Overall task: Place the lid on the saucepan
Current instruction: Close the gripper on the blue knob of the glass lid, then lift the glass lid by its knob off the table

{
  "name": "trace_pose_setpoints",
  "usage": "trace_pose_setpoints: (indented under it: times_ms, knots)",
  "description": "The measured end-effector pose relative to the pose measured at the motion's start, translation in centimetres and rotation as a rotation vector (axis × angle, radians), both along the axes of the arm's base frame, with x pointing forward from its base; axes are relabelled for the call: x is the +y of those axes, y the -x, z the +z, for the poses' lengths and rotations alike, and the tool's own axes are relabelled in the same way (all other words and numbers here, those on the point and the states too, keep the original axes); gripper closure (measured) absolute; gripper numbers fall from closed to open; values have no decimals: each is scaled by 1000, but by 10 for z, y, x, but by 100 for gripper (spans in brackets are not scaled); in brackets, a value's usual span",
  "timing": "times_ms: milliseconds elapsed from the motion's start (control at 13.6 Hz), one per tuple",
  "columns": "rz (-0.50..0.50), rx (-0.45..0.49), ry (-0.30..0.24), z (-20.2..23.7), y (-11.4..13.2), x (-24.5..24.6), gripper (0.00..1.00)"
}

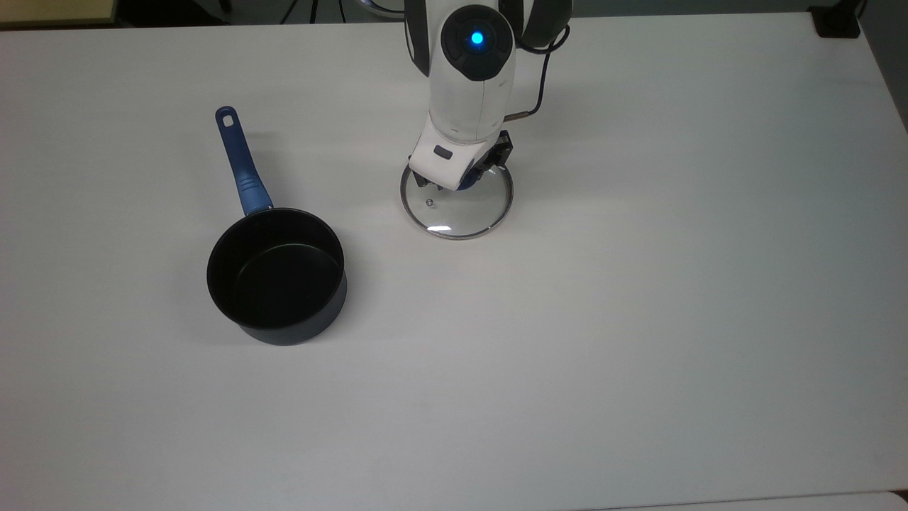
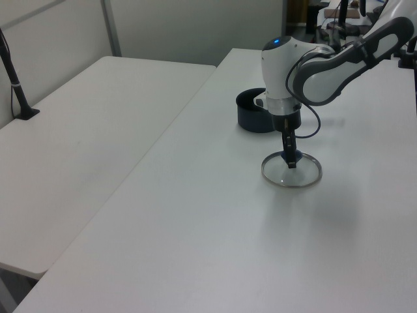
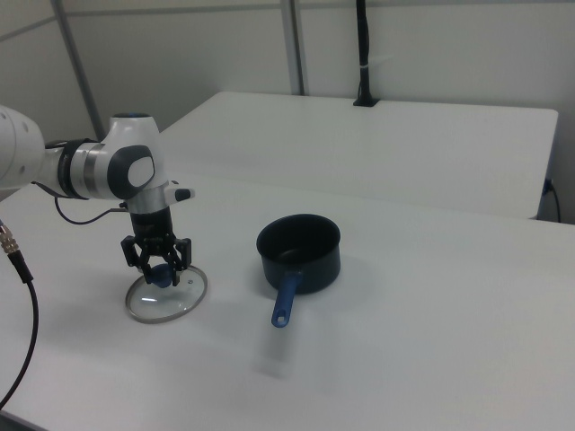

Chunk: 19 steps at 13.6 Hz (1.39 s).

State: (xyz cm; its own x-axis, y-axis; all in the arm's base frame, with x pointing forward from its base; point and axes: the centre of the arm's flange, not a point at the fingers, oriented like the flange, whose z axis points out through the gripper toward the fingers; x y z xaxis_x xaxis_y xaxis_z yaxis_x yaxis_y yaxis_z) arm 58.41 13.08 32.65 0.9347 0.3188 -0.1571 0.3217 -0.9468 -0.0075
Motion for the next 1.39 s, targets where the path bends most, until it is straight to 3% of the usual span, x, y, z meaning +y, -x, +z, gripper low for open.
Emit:
trace_pose_setpoints:
  times_ms: [513,1173,1392]
  knots:
    - [4,-31,-3,16,-3,2,41]
    - [-10,-92,10,114,-1,-12,41]
    - [-30,-105,9,126,-6,-22,41]
